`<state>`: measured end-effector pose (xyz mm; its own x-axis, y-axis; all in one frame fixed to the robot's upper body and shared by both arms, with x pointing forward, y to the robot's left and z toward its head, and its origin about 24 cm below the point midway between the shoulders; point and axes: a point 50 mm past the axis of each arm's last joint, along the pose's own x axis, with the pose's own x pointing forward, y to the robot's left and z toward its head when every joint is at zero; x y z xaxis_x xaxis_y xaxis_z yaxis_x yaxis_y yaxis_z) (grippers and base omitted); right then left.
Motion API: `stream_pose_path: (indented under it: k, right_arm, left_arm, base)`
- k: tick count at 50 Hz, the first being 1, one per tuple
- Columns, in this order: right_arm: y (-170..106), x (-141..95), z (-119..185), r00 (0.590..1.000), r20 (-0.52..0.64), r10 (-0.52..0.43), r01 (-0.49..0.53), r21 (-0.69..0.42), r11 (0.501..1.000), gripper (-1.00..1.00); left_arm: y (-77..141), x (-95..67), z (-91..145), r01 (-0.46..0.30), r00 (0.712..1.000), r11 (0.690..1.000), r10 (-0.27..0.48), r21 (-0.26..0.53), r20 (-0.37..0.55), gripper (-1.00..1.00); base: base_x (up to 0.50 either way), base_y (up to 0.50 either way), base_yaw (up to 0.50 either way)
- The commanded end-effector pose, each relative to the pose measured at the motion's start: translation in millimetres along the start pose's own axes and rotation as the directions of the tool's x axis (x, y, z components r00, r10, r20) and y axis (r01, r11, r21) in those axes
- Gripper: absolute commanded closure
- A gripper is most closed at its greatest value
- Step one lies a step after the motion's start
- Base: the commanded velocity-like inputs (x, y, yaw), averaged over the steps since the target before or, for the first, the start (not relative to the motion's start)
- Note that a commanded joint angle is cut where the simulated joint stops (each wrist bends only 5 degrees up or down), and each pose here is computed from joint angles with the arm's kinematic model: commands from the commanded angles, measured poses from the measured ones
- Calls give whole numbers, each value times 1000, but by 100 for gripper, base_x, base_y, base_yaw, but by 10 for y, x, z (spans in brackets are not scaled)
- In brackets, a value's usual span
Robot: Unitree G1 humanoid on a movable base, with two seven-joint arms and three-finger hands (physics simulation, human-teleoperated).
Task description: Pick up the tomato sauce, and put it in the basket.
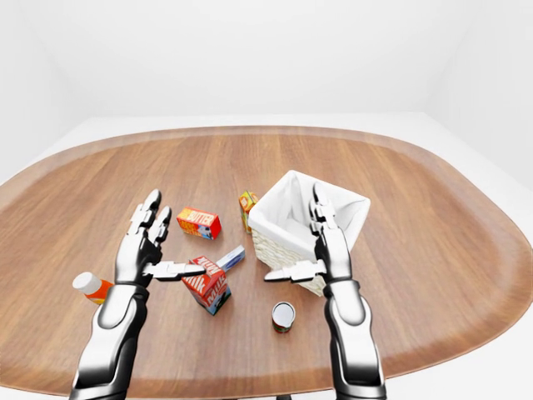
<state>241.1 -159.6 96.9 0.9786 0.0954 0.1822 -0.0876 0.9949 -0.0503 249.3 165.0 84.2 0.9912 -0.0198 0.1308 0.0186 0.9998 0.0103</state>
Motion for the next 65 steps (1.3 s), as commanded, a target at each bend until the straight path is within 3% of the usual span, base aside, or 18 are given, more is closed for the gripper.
stream_pose_path:
  k: [1, 9, 14, 36, 47, 65]
  right_arm:
    - [8, -23, 76, 998, 30, 60, -60, -8, 998, -100]
    - [-18, -37, 126, 993, 46, 109, -108, -31, 994, -100]
    - [-6, -109, 222, 973, 73, 220, -216, -60, 974, -100]
    - [15, -129, 212, 965, 65, 252, -248, -68, 966, -100]
    - [104, -253, 236, 928, 66, 367, -363, -58, 930, -100]
    - [181, -359, 188, 891, 31, 453, -451, -52, 891, -100]
  left_arm:
    - [-2, 1, -8, 1, 1000, 1000, -1, 0, -4, -91]
    - [-2, 3, -12, 1, 1000, 1000, -1, 0, -5, -92]
    - [0, -2, 1, 3, 1000, 1000, -3, 0, 0, -92]
    - [-3, -7, -14, 5, 1000, 1000, -5, 0, -6, -91]
    - [-6, -3, -33, 7, 1000, 1000, -7, 1, -14, -91]
    - [-8, -2, -50, 7, 1000, 1000, -7, 1, -22, -91]
  base:
    - [0, 0, 0]
    - [0, 0, 0]
    - [0, 0, 0]
    - [0, 0, 0]
    - [0, 0, 0]
    - [0, 0, 0]
